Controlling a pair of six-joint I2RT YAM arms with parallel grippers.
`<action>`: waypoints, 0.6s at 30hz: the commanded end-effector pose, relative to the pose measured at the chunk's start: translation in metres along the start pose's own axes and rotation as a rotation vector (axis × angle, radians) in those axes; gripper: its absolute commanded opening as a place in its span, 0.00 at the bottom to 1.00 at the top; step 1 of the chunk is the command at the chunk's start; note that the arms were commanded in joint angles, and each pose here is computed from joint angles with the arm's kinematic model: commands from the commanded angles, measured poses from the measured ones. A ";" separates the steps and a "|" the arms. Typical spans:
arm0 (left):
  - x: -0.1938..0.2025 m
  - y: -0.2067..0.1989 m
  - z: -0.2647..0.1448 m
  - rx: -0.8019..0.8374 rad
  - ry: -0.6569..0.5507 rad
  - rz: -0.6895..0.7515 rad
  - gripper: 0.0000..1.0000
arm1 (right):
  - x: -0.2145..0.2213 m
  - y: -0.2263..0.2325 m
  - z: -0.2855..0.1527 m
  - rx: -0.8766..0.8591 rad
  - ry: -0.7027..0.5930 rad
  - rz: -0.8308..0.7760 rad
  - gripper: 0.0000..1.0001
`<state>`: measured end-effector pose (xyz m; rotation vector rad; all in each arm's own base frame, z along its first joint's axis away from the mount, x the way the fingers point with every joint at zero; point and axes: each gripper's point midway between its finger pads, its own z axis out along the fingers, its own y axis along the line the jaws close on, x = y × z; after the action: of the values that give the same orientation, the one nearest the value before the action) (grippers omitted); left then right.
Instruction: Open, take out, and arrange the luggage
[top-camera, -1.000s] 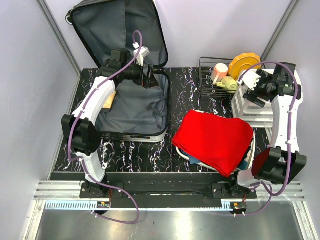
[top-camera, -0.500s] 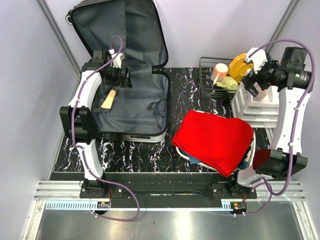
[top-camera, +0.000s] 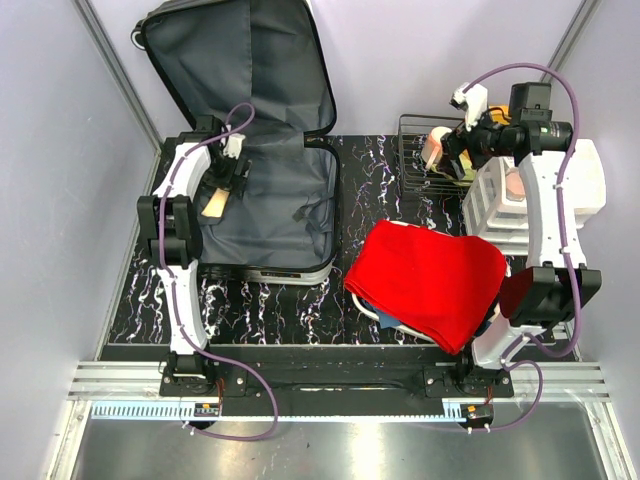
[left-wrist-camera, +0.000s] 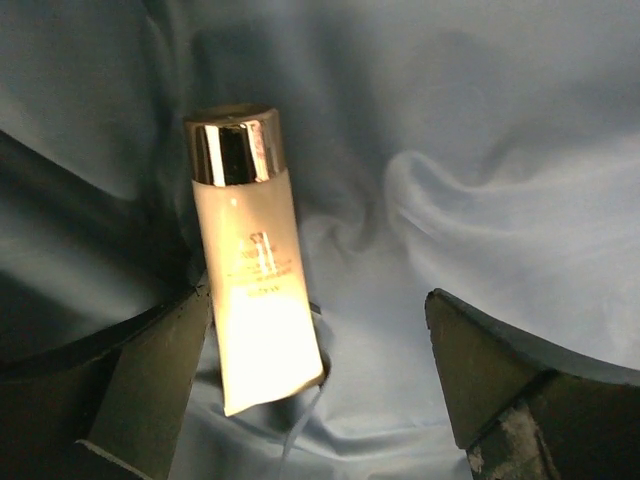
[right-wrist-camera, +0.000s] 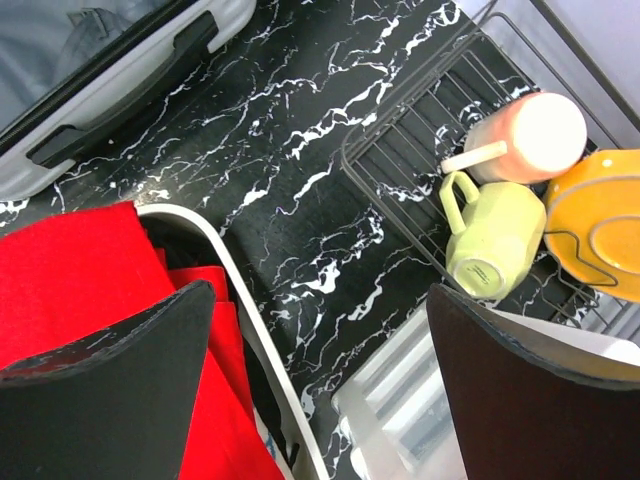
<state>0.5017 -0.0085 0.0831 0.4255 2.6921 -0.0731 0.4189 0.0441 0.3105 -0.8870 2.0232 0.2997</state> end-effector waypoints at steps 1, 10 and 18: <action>-0.018 0.028 0.006 -0.132 -0.053 0.039 0.92 | -0.027 0.007 -0.005 -0.001 -0.082 -0.017 0.95; -0.006 0.007 0.025 -0.066 -0.014 0.052 0.66 | -0.030 0.009 -0.003 0.001 -0.093 -0.031 0.95; -0.036 -0.016 0.015 -0.021 -0.124 0.100 0.30 | -0.033 0.015 0.003 -0.016 -0.101 -0.042 0.95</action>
<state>0.5122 -0.0155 0.0485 0.5021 2.6872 0.0052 0.4226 0.0601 0.3092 -0.8884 2.0061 0.3297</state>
